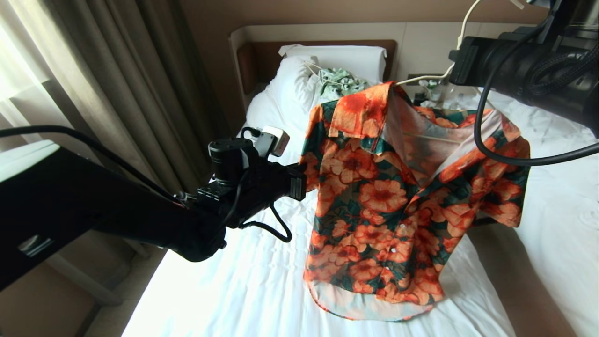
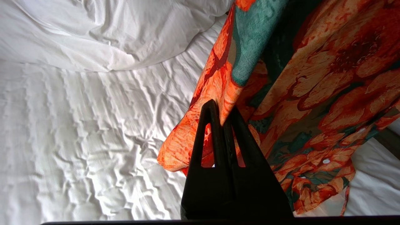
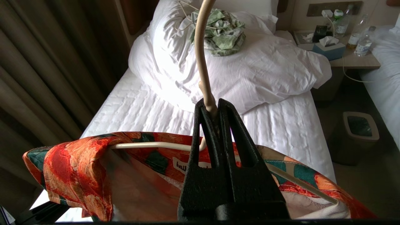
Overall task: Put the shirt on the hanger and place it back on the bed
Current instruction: Take the clothes hanger out of the clothes
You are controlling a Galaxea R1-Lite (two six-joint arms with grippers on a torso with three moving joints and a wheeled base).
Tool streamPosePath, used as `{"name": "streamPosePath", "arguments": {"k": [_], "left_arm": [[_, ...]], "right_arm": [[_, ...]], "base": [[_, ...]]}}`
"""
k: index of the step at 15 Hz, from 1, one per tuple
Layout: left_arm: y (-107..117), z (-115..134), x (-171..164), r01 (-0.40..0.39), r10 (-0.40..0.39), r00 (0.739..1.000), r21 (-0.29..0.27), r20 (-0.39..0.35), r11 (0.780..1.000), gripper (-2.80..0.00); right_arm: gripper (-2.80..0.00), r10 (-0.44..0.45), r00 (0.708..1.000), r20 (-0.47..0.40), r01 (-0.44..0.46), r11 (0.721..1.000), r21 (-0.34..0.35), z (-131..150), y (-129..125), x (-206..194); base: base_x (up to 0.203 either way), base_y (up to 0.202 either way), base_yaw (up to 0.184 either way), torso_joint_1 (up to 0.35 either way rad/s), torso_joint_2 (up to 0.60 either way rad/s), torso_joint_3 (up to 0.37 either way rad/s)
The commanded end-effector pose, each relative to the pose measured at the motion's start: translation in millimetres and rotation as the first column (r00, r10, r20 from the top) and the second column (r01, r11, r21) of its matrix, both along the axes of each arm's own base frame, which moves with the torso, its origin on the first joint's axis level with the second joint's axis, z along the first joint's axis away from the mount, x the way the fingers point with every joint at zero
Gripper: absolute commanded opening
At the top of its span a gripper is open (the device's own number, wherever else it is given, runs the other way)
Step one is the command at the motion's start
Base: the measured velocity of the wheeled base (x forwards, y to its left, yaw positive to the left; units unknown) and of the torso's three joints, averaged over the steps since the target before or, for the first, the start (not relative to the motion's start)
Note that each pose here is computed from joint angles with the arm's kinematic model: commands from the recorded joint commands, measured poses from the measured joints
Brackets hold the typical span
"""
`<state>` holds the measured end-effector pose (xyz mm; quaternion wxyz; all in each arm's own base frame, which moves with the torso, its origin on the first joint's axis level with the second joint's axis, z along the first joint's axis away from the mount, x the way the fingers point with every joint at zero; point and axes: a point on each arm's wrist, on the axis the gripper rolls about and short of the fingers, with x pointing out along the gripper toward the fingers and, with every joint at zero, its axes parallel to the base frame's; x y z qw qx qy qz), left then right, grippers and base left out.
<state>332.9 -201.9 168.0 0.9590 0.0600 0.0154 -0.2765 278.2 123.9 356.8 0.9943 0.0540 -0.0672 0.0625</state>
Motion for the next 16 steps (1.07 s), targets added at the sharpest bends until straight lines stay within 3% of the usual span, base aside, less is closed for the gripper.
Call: {"name": "streamPosePath", "arguments": {"k": [1,7,14,15,16], "left_arm": [[5.6,-1.1,1.3,-0.015,0.015,1.000,-0.012,-0.012,1.000,-2.80],[12.2,-21.4,4.5,-0.052,0.053,0.996,0.009,-0.074,0.999,-2.80],[18.7,19.4,-30.3,-0.081,0.081,0.993,0.002,-0.086,0.997,-2.80],[18.5,23.2,-35.1,-0.077,0.077,0.994,0.000,-0.082,0.997,0.00],[18.9,23.9,-35.8,-0.076,0.076,0.994,0.002,-0.080,0.997,0.00]], "right_arm": [[-2.80,-0.002,1.000,0.005,0.002,1.000,0.003,1.2,-0.5,-0.7],[-2.80,-0.007,1.000,0.013,0.006,1.000,0.007,3.7,-2.6,-2.0],[-2.80,-0.007,1.000,0.007,0.007,1.000,0.000,1.9,-1.6,-0.8],[-2.80,-0.006,1.000,0.005,0.006,1.000,-0.001,1.3,-1.0,-0.7],[-2.80,-0.004,1.000,0.001,0.004,1.000,-0.003,1.1,-0.8,-1.2]], "base": [[0.000,0.000,0.000,0.000,0.00,0.000],[0.000,0.000,0.000,0.000,0.00,0.000],[0.000,0.000,0.000,0.000,0.00,0.000],[0.000,0.000,0.000,0.000,0.00,0.000],[0.000,0.000,0.000,0.000,0.00,0.000]]}}
